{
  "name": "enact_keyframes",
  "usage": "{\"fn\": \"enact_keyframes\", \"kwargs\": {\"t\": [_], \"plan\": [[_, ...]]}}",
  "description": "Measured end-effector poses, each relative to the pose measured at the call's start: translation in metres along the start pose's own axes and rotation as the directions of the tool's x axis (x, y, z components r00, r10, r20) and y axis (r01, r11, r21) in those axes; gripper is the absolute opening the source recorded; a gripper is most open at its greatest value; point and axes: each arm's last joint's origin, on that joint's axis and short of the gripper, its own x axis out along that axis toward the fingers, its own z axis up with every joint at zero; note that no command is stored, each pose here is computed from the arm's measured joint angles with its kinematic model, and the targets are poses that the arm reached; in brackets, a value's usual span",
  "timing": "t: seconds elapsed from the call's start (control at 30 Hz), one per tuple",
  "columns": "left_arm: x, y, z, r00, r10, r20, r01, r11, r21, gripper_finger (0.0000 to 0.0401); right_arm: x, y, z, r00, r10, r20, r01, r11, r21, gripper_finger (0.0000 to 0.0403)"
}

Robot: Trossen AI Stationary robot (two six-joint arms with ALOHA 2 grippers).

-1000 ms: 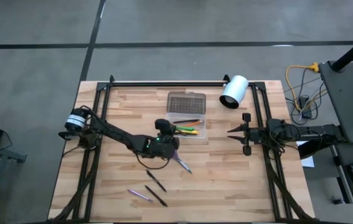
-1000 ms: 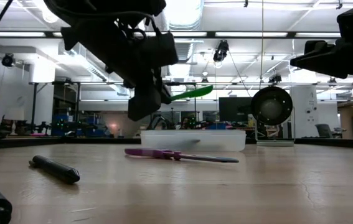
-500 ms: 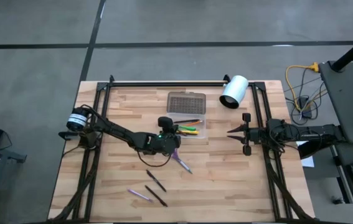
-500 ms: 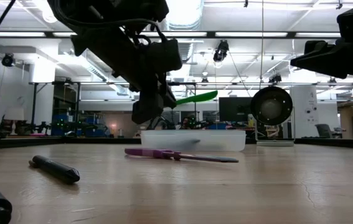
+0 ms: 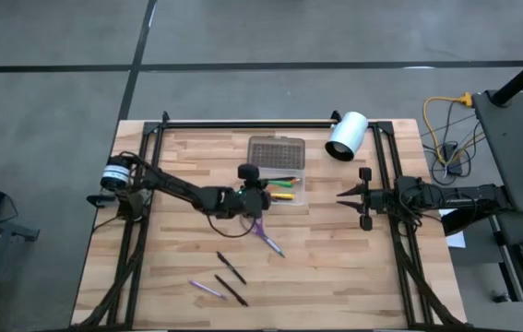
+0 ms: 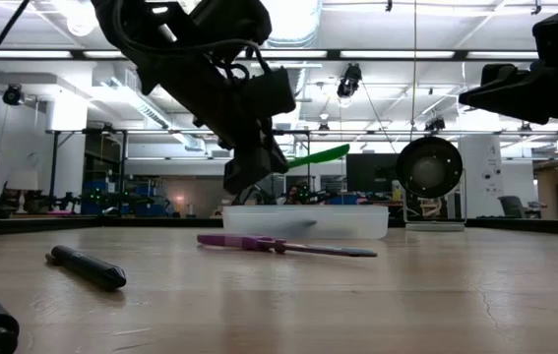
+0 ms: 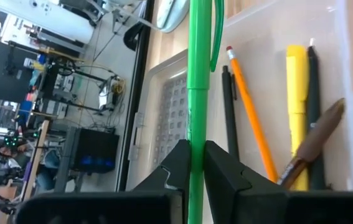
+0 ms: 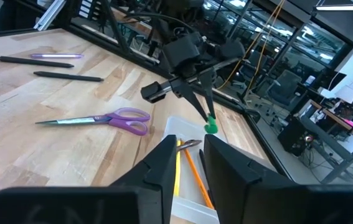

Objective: Pick & place school supplies into a supply box
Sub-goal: Put the green pen into the transparent bin, then put the purple pen into the transparent bin

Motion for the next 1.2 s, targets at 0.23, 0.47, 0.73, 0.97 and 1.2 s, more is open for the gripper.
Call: {"fn": "enact_keyframes", "kwargs": {"t": [0.23, 0.47, 0.73, 0.97, 1.2], "plan": [[0.003, 0.003, -0.002, 1.000, 0.005, -0.008, -0.006, 1.000, -0.005, 0.0048, 0.000, 0.000, 0.000, 1.000, 0.000, 0.000, 0.000, 1.000, 0.000, 0.0068], [0.003, 0.003, -0.002, 1.000, 0.006, -0.008, -0.006, 1.000, -0.005, 0.0060, 0.000, 0.000, 0.000, 1.000, 0.000, 0.001, 0.000, 1.000, 0.000, 0.0077], [0.002, 0.002, -0.001, 1.000, 0.005, -0.007, -0.005, 1.000, -0.004, 0.0061, 0.000, 0.000, 0.000, 1.000, 0.000, 0.001, 0.000, 1.000, 0.000, 0.0080], [-0.003, -0.003, 0.001, 1.000, -0.009, 0.000, 0.009, 1.000, 0.012, 0.0061, 0.000, 0.000, 0.000, 1.000, 0.000, 0.000, 0.000, 1.000, 0.000, 0.0070], [-0.014, -0.014, 0.005, 0.999, -0.042, 0.015, 0.041, 0.998, 0.048, 0.0061, 0.000, 0.000, 0.000, 1.000, 0.000, 0.001, 0.000, 1.000, 0.000, 0.0071]]}}
